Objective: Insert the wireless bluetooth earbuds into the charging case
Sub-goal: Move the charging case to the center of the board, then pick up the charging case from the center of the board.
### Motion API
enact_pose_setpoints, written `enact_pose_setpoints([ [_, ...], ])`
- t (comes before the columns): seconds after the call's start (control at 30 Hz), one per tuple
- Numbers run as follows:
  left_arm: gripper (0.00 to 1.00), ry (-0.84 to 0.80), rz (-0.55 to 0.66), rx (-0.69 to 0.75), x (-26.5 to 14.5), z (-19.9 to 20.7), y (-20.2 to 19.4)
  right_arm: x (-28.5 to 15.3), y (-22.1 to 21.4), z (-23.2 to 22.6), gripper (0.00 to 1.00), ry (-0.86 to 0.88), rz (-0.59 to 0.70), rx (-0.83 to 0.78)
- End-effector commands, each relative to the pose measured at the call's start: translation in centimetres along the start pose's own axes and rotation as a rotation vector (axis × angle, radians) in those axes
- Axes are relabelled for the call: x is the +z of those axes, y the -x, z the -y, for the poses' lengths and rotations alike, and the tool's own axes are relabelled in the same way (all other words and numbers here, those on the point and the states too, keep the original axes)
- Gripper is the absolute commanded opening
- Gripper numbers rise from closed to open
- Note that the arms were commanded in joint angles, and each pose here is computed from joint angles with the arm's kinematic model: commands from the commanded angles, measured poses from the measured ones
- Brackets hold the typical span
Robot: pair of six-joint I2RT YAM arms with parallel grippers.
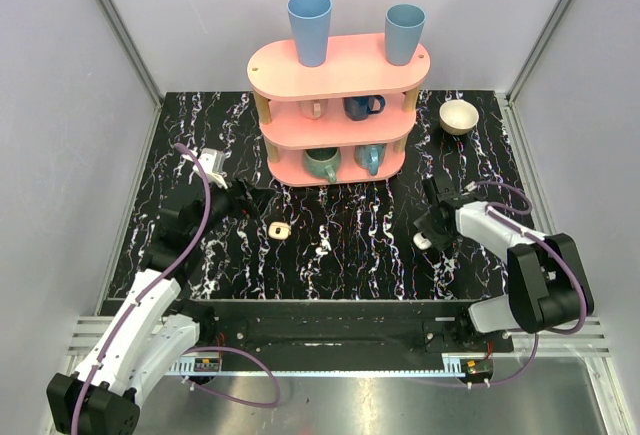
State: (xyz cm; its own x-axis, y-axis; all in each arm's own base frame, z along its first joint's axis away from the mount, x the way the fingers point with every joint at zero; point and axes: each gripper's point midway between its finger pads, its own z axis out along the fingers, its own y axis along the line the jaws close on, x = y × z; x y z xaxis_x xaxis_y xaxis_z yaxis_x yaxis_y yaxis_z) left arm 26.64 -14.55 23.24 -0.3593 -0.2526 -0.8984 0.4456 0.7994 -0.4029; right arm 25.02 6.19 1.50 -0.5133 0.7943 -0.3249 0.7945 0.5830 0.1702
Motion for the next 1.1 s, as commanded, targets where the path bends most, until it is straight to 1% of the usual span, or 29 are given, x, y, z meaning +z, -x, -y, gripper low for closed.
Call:
enact_pose_setpoints([
  [0.0,0.83,-0.004,0.063,0.014,0.0,0.3,1.9,0.9,-0.9,-2.0,0.47,0.133,-0.045,-0.222],
  [0.03,0.83,-0.002,0.061,0.015,0.0,0.2,1.7,1.0,-1.0,-2.2,0.43,0.166,-0.049,-0.304],
  [0.07,0.83,-0.002,0.062,0.015,0.0,0.2,1.8,0.9,-0.9,-2.8,0.41,0.189,-0.041,-0.337],
  [0.1,0.83,-0.002,0.062,0.013,0.0,0.2,1.8,0.7,-1.7,-3.3,0.41,0.243,-0.073,-0.387],
  [0.13,0.83,-0.002,0.062,0.013,0.0,0.2,1.8,0.5,-2.1,-3.7,0.41,0.287,-0.080,-0.475],
  [0.17,0.83,-0.004,0.062,0.014,0.0,0.3,1.8,0.2,-2.2,-4.3,0.42,0.317,-0.083,-0.511],
  [0.2,0.83,-0.005,0.066,0.015,0.0,0.3,1.8,-0.6,-3.2,-5.3,0.43,0.390,-0.121,-0.558],
  [0.23,0.83,-0.006,0.064,0.013,0.1,0.3,1.8,-1.1,-3.7,-5.9,0.45,0.426,-0.117,-0.637],
  [0.3,0.83,-0.007,0.065,0.013,0.1,0.3,1.8,-1.5,-4.4,-6.6,0.48,0.437,-0.105,-0.717],
  [0.4,0.83,-0.007,0.065,0.015,0.1,0.3,1.9,-2.3,-7.3,-7.9,0.49,0.500,-0.166,-0.840],
  [0.43,0.83,-0.009,0.066,0.015,0.1,0.4,2.0,-2.3,-8.0,-8.2,0.49,0.499,-0.173,-0.887],
  [0.47,0.83,-0.009,0.061,0.014,0.1,0.3,1.8,-2.3,-9.4,-7.4,0.49,0.446,-0.202,-0.952],
  [0.5,0.83,-0.009,0.061,0.014,0.1,0.3,1.8,-1.9,-9.5,-8.2,0.52,0.405,-0.172,-0.990],
  [0.57,0.83,-0.006,0.059,0.015,0.1,0.3,1.8,-1.9,-11.1,-8.2,0.53,0.385,-0.178,-1.068],
  [0.6,0.83,-0.005,0.060,0.016,0.1,0.3,1.8,-1.5,-10.8,-8.7,0.53,0.344,-0.139,-1.083],
  [0.67,0.83,-0.005,0.061,0.020,-0.1,0.3,1.9,-1.5,-11.1,-8.9,0.57,0.330,-0.124,-1.115],
  [0.77,0.83,0.005,0.070,0.022,-0.2,0.2,2.0,-2.1,-10.7,-9.6,0.65,0.326,-0.063,-1.145],
  [0.83,0.83,0.008,0.075,0.023,-0.3,0.2,2.1,-2.9,-10.2,-10.0,0.72,0.342,-0.025,-1.151],
  [0.87,0.83,0.006,0.075,0.024,-0.3,0.2,2.1,-3.2,-9.8,-10.1,0.79,0.346,-0.007,-1.147],
  [0.97,0.83,0.008,0.076,0.022,-0.2,0.2,2.1,-4.6,-9.4,-10.5,0.84,0.391,0.036,-1.112],
  [1.07,0.83,0.002,0.069,0.016,0.0,0.2,1.9,-5.4,-9.4,-10.8,0.84,0.445,0.054,-1.023],
])
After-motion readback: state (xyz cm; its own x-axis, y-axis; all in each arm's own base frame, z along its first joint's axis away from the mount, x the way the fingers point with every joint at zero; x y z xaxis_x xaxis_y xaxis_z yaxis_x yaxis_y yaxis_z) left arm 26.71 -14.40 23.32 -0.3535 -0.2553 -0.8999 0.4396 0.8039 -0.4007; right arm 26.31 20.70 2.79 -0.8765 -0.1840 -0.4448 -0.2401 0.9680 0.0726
